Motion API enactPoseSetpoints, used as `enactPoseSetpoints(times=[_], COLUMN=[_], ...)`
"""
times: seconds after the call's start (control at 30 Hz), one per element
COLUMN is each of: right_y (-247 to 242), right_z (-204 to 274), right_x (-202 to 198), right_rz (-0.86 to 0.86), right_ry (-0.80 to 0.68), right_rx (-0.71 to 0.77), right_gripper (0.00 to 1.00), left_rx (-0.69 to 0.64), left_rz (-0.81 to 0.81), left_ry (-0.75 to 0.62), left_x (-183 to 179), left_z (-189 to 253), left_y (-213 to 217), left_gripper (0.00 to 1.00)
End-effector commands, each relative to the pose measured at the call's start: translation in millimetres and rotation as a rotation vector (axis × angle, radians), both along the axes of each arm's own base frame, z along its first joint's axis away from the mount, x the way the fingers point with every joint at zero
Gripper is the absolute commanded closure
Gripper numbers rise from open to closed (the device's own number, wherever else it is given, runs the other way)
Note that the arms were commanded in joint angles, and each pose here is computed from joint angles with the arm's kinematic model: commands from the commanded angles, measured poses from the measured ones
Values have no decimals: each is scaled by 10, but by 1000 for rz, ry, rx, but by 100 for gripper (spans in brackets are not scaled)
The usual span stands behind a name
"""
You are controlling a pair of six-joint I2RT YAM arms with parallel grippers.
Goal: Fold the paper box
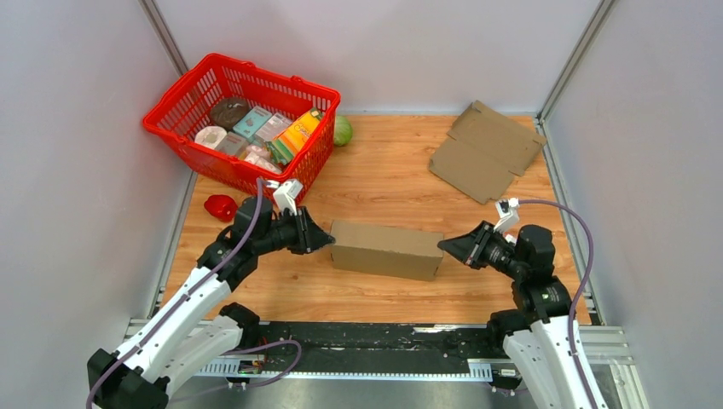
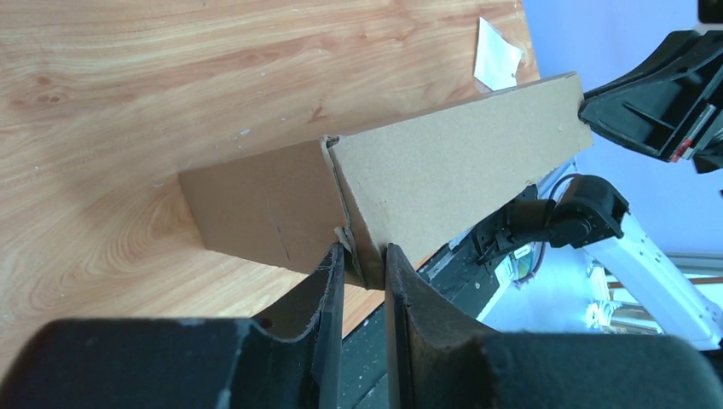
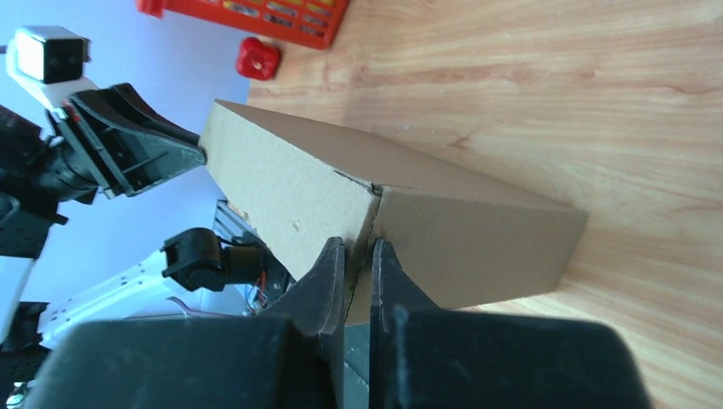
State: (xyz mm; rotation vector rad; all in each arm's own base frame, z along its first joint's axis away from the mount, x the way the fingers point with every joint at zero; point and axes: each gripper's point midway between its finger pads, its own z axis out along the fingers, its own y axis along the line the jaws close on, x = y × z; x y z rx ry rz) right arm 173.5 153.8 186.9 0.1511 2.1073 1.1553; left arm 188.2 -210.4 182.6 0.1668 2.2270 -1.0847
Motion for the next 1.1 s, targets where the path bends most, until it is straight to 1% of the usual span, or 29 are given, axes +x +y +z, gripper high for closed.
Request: enactPoseSetpoints(times=[0.0, 0.07, 0.13, 0.2, 0.23, 0.27, 0.3, 0.33, 0.37, 0.4, 0.43, 0.47, 0.5, 0.53, 0.57, 0.6, 0.7, 0.73, 0.77, 0.83, 0.87, 0.9, 0.93, 0.97, 1.03, 1.07], right_y=[247, 247, 221, 223, 228, 222, 235, 266, 289, 276, 248, 216, 213, 213, 213, 218, 247, 248, 245, 246, 245, 242, 233, 237, 234, 238], right_z=[-278, -178, -126, -161, -215, -363, -455, -568, -605, -628, -571, -604, -542, -504, -462, -442, -452, -442, -421, -271, -240, -208, -241, -289, -387, -440], right_x=[-359, -339, -320, -359, -368, -414, -498, -612, -723, -805, -846, -940, -961, -977, -982, -969, -947, -936, -928, -884, -869, -857, -857, -849, -810, -769], right_rz=[178, 175, 174, 176, 158, 134, 135, 163, 174, 177, 169, 156, 158, 157, 156, 152, 167, 167, 165, 163, 160, 160, 161, 165, 163, 157], right_ry=[123, 45, -20, 4, 58, 170, 267, 364, 460, 476, 467, 512, 484, 482, 472, 467, 467, 464, 458, 419, 414, 404, 406, 435, 449, 468], right_rx=[159, 173, 141, 146, 170, 180, 201, 230, 261, 245, 221, 202, 208, 214, 221, 232, 258, 256, 253, 253, 249, 242, 227, 217, 199, 193], right_gripper=[100, 100, 100, 100, 98, 89, 76, 67, 66, 65, 56, 51, 46, 36, 30, 26, 20, 15, 13, 7, 7, 6, 5, 4, 3, 2], left_rx=[145, 160, 188, 180, 163, 156, 143, 130, 133, 128, 116, 109, 110, 105, 88, 84, 74, 89, 76, 91, 101, 111, 142, 152, 156, 131], left_rz=[32, 36, 66, 89, 97, 105, 129, 144, 158, 194, 202, 209, 220, 217, 201, 182, 140, 140, 139, 144, 155, 153, 143, 135, 134, 118], left_ry=[191, 202, 186, 209, 211, 233, 257, 246, 253, 250, 232, 219, 211, 203, 179, 169, 157, 173, 141, 110, 71, 65, 88, 68, 81, 128], left_x=[-231, -255, -232, -262, -280, -328, -361, -418, -470, -482, -558, -587, -613, -668, -681, -707, -753, -802, -813, -898, -910, -950, -1027, -1051, -1017, -1011], left_z=[-660, -689, -701, -726, -709, -750, -761, -722, -754, -740, -690, -633, -601, -552, -440, -388, -225, -215, -58, 31, 132, 160, 126, 203, 205, 125], left_y=[200, 228, 296, 316, 313, 325, 341, 386, 430, 480, 536, 562, 599, 628, 612, 602, 572, 602, 616, 709, 768, 804, 853, 880, 857, 768], left_gripper=[78, 81, 82, 84, 84, 85, 84, 80, 78, 75, 67, 63, 59, 49, 40, 35, 33, 33, 33, 33, 33, 32, 32, 32, 31, 32])
